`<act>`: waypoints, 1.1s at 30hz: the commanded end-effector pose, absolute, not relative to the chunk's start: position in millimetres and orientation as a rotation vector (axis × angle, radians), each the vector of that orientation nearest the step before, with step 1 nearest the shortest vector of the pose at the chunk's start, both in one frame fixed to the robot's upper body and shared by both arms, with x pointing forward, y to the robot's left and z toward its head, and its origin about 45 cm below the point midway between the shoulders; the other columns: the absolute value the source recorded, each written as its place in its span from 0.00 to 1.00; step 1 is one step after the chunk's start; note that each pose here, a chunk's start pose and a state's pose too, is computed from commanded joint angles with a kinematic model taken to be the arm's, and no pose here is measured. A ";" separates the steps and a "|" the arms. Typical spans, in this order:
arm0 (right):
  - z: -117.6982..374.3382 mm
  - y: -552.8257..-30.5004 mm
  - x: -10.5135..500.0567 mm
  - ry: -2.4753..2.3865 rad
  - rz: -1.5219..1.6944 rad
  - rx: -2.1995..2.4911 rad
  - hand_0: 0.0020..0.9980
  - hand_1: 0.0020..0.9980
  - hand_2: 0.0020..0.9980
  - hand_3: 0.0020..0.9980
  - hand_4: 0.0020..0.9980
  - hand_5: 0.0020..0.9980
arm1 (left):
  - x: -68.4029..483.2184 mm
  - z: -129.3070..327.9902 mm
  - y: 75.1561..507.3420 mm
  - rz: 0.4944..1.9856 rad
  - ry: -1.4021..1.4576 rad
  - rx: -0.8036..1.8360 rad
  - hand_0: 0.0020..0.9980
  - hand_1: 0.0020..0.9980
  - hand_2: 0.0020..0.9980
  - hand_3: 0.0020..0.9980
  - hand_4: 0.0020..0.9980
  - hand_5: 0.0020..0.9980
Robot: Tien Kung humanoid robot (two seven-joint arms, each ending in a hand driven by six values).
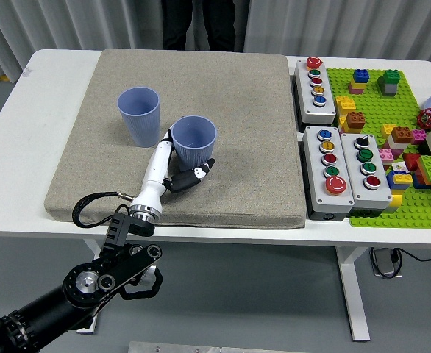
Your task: Pick cup pour cup place
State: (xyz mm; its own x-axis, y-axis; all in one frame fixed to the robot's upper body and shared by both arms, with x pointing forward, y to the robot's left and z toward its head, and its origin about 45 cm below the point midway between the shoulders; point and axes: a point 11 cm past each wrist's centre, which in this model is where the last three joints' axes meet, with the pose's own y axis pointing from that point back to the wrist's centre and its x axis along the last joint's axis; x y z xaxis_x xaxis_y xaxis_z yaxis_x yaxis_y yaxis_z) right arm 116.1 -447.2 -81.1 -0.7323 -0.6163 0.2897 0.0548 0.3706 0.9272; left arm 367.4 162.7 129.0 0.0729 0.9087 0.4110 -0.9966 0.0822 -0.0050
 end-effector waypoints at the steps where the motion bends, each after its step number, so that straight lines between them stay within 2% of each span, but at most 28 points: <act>1: -81.1 -447.2 116.1 -2.014 -1.396 0.483 0.68 0.62 0.57 0.58 0.00 0.24 | 367.4 128.9 162.8 1.467 -0.345 0.312 0.75 0.78 1.00 1.00 0.85 0.24; 4: -81.2 -447.0 115.8 -2.012 -1.396 0.484 0.68 0.62 0.57 0.58 0.00 0.24 | 366.7 128.7 162.8 1.477 -0.339 0.308 0.75 0.78 1.00 1.00 0.85 0.24; 5: -81.2 -447.0 115.9 -2.012 -1.396 0.484 0.68 0.62 0.57 0.58 0.00 0.23 | 366.7 128.7 162.7 1.477 -0.338 0.307 0.72 0.74 0.94 1.00 0.84 0.24; 22: -80.9 -446.5 117.5 -2.013 -1.400 0.487 0.67 0.62 0.57 0.58 0.00 0.24 | 368.7 129.6 159.1 1.463 -0.345 0.322 0.70 0.70 0.89 0.97 0.84 0.27; 23: -81.0 -446.6 117.3 -2.012 -1.400 0.487 0.68 0.62 0.57 0.58 0.00 0.24 | 368.6 128.4 159.4 1.466 -0.334 0.321 0.67 0.66 0.82 0.90 0.83 0.27; 28: -81.0 -446.5 117.4 -2.010 -1.400 0.488 0.68 0.62 0.57 0.58 0.00 0.24 | 368.1 126.6 159.1 1.468 -0.315 0.316 0.67 0.66 0.82 0.90 0.83 0.27; 29: -81.0 -446.4 117.4 -2.010 -1.400 0.488 0.68 0.62 0.57 0.58 0.00 0.24 | 367.9 126.5 158.7 1.467 -0.312 0.313 0.62 0.60 0.72 0.80 0.82 0.28; 33: -81.0 -446.4 117.3 -2.009 -1.400 0.488 0.68 0.62 0.57 0.58 0.00 0.24 | 367.4 126.2 158.2 1.469 -0.301 0.301 0.62 0.60 0.72 0.80 0.82 0.28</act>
